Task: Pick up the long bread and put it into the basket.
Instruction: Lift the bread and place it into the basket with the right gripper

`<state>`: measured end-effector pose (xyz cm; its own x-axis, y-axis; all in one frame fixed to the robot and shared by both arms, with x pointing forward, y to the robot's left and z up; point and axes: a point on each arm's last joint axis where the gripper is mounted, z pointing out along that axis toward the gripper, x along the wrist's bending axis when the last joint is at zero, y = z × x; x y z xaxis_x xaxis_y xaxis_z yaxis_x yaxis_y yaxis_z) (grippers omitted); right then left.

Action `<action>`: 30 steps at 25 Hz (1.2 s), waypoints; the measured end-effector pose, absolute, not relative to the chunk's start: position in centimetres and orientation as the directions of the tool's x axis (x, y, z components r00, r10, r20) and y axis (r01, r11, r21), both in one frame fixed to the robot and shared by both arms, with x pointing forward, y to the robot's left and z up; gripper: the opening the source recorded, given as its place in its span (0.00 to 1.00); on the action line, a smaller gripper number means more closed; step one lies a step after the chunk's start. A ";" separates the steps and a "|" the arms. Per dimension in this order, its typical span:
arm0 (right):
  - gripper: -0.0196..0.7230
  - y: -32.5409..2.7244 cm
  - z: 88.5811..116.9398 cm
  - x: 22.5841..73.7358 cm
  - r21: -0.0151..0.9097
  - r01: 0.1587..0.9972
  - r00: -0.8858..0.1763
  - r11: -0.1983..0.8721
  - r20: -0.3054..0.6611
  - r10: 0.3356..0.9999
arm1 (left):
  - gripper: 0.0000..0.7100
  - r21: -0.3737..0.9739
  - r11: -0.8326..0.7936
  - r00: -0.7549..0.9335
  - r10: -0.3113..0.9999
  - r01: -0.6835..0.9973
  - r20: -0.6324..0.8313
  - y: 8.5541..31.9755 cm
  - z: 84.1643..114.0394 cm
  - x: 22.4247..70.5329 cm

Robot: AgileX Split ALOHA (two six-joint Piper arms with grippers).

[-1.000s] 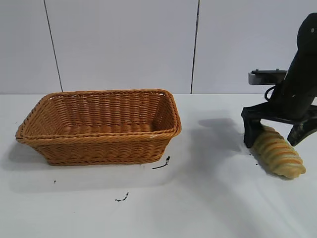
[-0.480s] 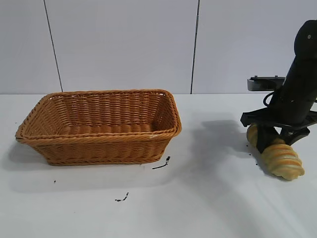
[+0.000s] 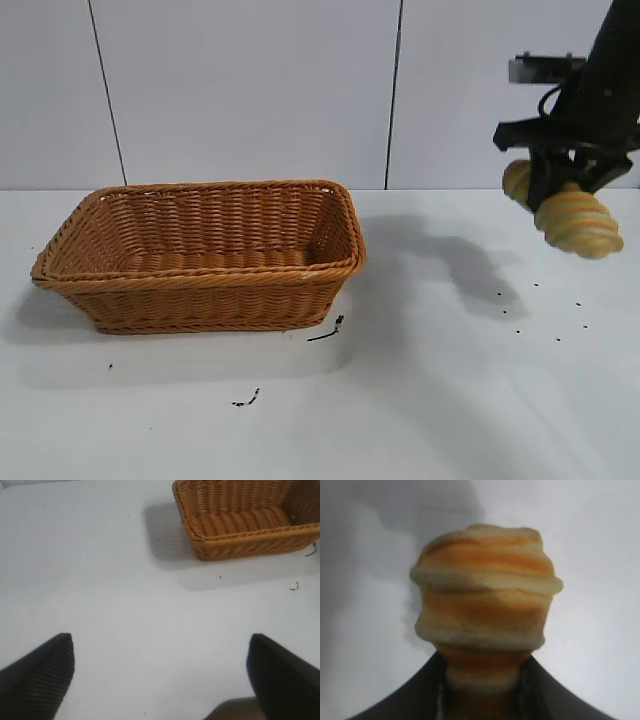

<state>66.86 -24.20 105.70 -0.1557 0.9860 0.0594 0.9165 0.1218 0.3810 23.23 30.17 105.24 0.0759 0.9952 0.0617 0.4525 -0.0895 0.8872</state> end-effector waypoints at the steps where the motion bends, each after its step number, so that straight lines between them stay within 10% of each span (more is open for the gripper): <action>1: 0.22 -23.0 106.3 66.9 0.401 0.904 -0.183 0.145 0.059 0.981 | 0.98 0.887 -0.090 0.076 0.995 0.453 0.062 30.2 105.2 23.2; 10: 0.22 -9.5 109.5 65.8 0.592 0.675 -0.534 0.441 -0.020 0.845 | 0.98 0.887 -0.090 0.076 0.995 0.453 0.062 30.2 105.2 23.2; 21: 0.21 1.6 100.8 65.2 0.517 0.223 -0.871 0.827 -0.275 0.407 | 0.98 0.887 -0.090 0.076 0.995 0.453 0.062 30.2 105.2 23.2; 30: 0.20 2.7 96.0 66.1 0.503 0.213 -0.886 0.838 -0.261 0.382 | 0.98 0.887 -0.090 0.076 0.995 0.453 0.062 30.2 105.2 23.2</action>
